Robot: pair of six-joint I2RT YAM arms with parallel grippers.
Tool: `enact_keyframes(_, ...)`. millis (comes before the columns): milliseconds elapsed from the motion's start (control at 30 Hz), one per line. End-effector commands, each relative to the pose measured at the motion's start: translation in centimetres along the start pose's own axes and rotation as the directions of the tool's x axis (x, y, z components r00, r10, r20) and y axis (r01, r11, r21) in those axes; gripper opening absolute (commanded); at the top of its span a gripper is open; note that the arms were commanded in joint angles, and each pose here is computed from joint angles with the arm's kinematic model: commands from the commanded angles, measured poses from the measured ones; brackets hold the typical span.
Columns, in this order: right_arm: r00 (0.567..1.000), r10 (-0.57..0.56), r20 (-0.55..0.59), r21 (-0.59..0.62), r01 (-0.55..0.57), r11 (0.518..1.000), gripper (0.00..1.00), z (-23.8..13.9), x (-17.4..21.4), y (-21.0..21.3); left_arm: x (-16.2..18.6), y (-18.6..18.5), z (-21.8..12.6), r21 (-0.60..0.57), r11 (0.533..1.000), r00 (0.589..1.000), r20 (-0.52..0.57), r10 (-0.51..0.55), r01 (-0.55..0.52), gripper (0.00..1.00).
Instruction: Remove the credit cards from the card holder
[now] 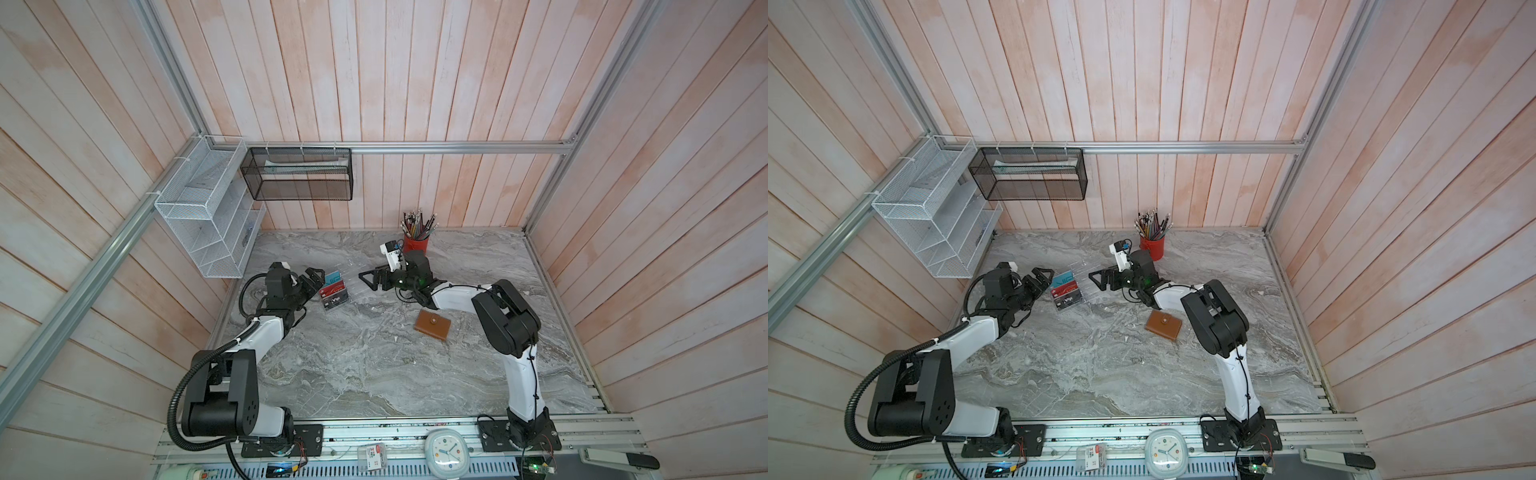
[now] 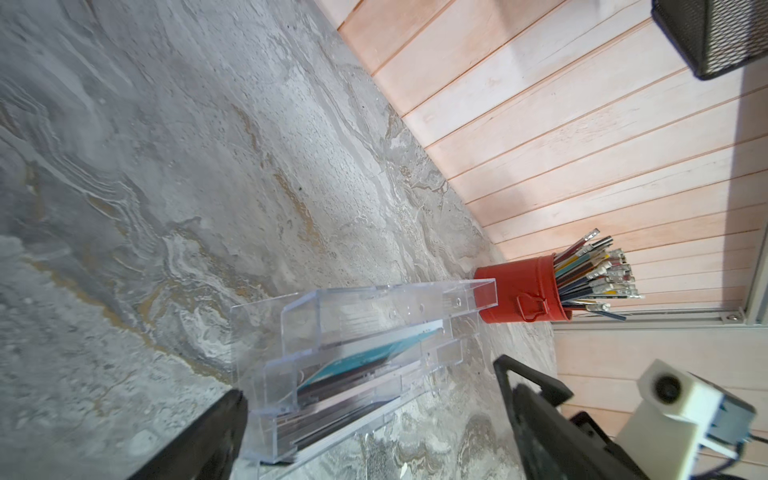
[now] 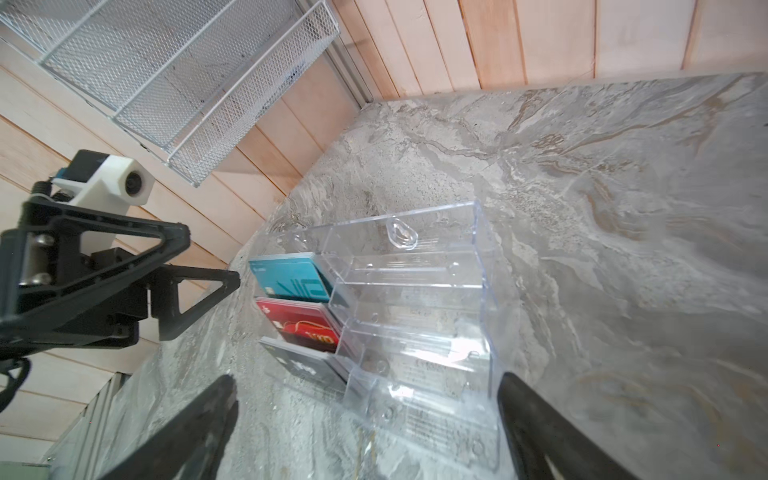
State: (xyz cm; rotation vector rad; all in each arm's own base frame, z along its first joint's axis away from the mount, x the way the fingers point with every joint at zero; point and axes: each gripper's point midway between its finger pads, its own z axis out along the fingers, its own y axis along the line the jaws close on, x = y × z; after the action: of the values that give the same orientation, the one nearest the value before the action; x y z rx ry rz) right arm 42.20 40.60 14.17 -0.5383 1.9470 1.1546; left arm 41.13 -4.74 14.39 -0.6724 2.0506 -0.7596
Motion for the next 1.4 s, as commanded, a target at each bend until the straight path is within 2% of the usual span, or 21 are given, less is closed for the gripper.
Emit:
enact_keyframes(0, 0.997, -0.057, 0.046, 0.093, 0.052, 0.994, 0.98, -3.6, -2.1, 0.9, 0.4, -1.1, -1.6, -0.013, 0.996, 0.996, 0.013, 0.083, -0.083, 1.0)
enact_keyframes(100, 0.998, -0.054, 0.026, 0.23, 0.047, 0.972, 0.98, -7.2, -1.7, -0.1, 1.8, -3.9, -2.8, 0.046, 0.989, 0.99, 0.004, 0.139, -0.139, 1.0)
enact_keyframes(267, 0.999, 0.047, -0.017, 0.483, -0.033, 0.875, 0.98, -14.7, 1.5, -4.2, 8.2, -10.4, -3.4, 0.21, 0.942, 0.957, -0.077, 0.281, -0.26, 1.0)
enact_keyframes(367, 0.996, 0.086, 0.013, 0.578, -0.078, 0.812, 0.98, -18.9, 3.2, -5.1, 13.0, -12.8, -2.8, 0.308, 0.91, 0.928, -0.158, 0.337, -0.278, 1.0)
enact_keyframes(433, 0.989, 0.127, 0.082, 0.637, -0.15, 0.756, 0.98, -21.8, 4.1, -5.5, 15.8, -13.8, -2.2, 0.335, 0.896, 0.907, -0.202, 0.371, -0.292, 1.0)
enact_keyframes(533, 0.981, 0.147, 0.13, 0.62, -0.196, 0.76, 0.98, -24.8, 4.9, -4.3, 19.7, -15.4, -1.9, 0.379, 0.874, 0.876, -0.25, 0.414, -0.304, 1.0)
enact_keyframes(600, 0.969, 0.154, 0.195, 0.601, -0.242, 0.762, 0.98, -26.4, 5.5, -3.9, 21.7, -16.0, -1.7, 0.396, 0.875, 0.867, -0.291, 0.405, -0.277, 1.0)
enact_keyframes(667, 0.962, 0.177, 0.21, 0.575, -0.268, 0.773, 0.98, -27.5, 6.5, -3.6, 23.8, -16.1, -1.5, 0.4, 0.886, 0.857, -0.345, 0.382, -0.234, 1.0)
enact_keyframes(833, 0.951, 0.245, 0.189, 0.549, -0.309, 0.776, 0.98, -28.5, 9.5, -3.9, 26.3, -16.1, -1.2, 0.389, 0.905, 0.848, -0.408, 0.338, -0.174, 1.0)
enact_keyframes(967, 0.942, 0.319, 0.106, 0.537, -0.324, 0.779, 0.98, -27.3, 12.0, -4.8, 26.9, -16.3, -0.8, 0.384, 0.915, 0.85, -0.437, 0.295, -0.12, 1.0)
enact_keyframes(1100, 0.934, 0.351, 0.06, 0.526, -0.328, 0.784, 0.98, -26.1, 12.7, -5.7, 27.6, -16.0, -0.8, 0.373, 0.926, 0.847, -0.475, 0.239, -0.053, 1.0)
enact_keyframes(1267, 0.905, 0.421, -0.054, 0.436, -0.358, 0.826, 0.98, -23.5, 13.8, -5.0, 27.9, -15.4, -1.0, 0.355, 0.935, 0.846, -0.497, 0.195, -0.008, 1.0)
enact_keyframes(1367, 0.885, 0.46, -0.074, 0.415, -0.392, 0.821, 0.98, -22.7, 14.6, -4.9, 27.9, -15.0, -1.0, 0.337, 0.941, 0.847, -0.501, 0.179, 0.001, 1.0)
